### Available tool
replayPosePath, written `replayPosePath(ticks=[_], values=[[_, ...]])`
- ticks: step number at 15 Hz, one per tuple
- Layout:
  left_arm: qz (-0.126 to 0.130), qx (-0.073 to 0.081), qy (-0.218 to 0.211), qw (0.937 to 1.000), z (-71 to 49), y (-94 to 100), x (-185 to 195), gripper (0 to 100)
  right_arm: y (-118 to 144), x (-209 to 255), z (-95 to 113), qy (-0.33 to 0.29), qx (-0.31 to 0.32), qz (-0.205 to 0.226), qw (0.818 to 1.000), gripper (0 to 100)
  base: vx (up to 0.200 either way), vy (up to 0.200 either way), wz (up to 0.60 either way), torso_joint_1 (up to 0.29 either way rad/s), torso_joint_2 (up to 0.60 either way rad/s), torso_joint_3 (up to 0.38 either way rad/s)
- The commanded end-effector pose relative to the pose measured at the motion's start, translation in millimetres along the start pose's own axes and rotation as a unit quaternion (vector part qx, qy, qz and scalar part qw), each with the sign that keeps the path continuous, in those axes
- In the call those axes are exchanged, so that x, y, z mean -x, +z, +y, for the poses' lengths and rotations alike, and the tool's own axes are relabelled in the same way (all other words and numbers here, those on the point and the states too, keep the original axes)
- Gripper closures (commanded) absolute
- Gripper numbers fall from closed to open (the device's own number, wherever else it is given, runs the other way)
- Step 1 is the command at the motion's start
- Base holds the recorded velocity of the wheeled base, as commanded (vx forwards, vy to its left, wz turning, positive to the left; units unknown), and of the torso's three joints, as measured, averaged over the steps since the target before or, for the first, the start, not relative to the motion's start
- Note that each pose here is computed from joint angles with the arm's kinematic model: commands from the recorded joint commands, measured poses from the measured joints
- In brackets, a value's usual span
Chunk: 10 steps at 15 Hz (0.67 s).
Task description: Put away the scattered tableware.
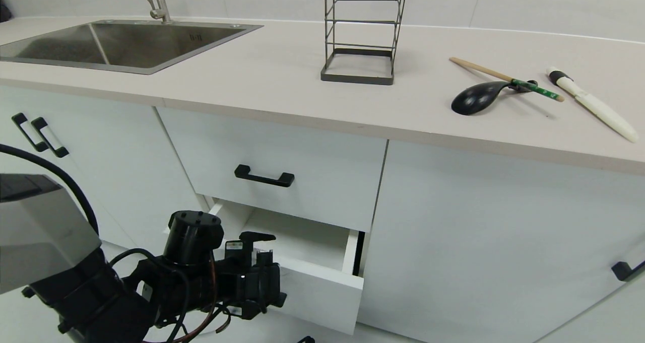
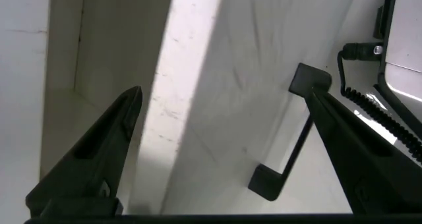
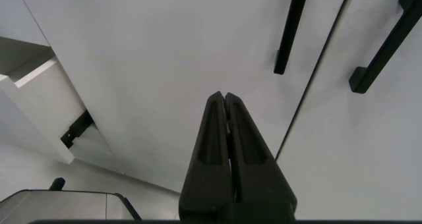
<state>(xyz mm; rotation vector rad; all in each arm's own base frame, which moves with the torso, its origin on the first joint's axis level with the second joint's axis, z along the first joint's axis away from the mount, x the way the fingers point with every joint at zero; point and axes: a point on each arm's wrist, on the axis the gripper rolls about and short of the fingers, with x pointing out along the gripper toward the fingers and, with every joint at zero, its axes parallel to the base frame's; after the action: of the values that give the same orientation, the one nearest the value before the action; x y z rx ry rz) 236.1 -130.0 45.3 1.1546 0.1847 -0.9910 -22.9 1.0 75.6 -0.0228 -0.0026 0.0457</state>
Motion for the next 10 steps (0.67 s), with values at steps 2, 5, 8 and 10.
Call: replayPosePath(ticks=[2, 5, 8, 10], values=[[-0.007, -0.005, 0.007, 0.9999, -9.1, 5.6, 28.5, 0, 0.0, -0.1, 0.0, 0.0, 0.0, 0.0, 1.0, 100, 0.0, 0.0, 0.0, 0.0, 0.0, 0.0], [-0.006, 0.002, -0.014, 0.9999, -33.9, 5.9, 57.7, 0, 0.0, -0.1, 0.0, 0.0, 0.0, 0.0, 1.0, 100, 0.0, 0.0, 0.0, 0.0, 0.0, 0.0], [-0.012, 0.014, -0.035, 0.9992, -49.4, 9.3, 68.3, 0, 0.0, -0.1, 0.0, 0.0, 0.0, 0.0, 1.0, 100, 0.0, 0.0, 0.0, 0.0, 0.0, 0.0], [-0.018, 0.014, -0.04, 0.999, -53.2, 11.9, 71.9, 0, 0.0, -0.1, 0.0, 0.0, 0.0, 0.0, 1.0, 100, 0.0, 0.0, 0.0, 0.0, 0.0, 0.0]])
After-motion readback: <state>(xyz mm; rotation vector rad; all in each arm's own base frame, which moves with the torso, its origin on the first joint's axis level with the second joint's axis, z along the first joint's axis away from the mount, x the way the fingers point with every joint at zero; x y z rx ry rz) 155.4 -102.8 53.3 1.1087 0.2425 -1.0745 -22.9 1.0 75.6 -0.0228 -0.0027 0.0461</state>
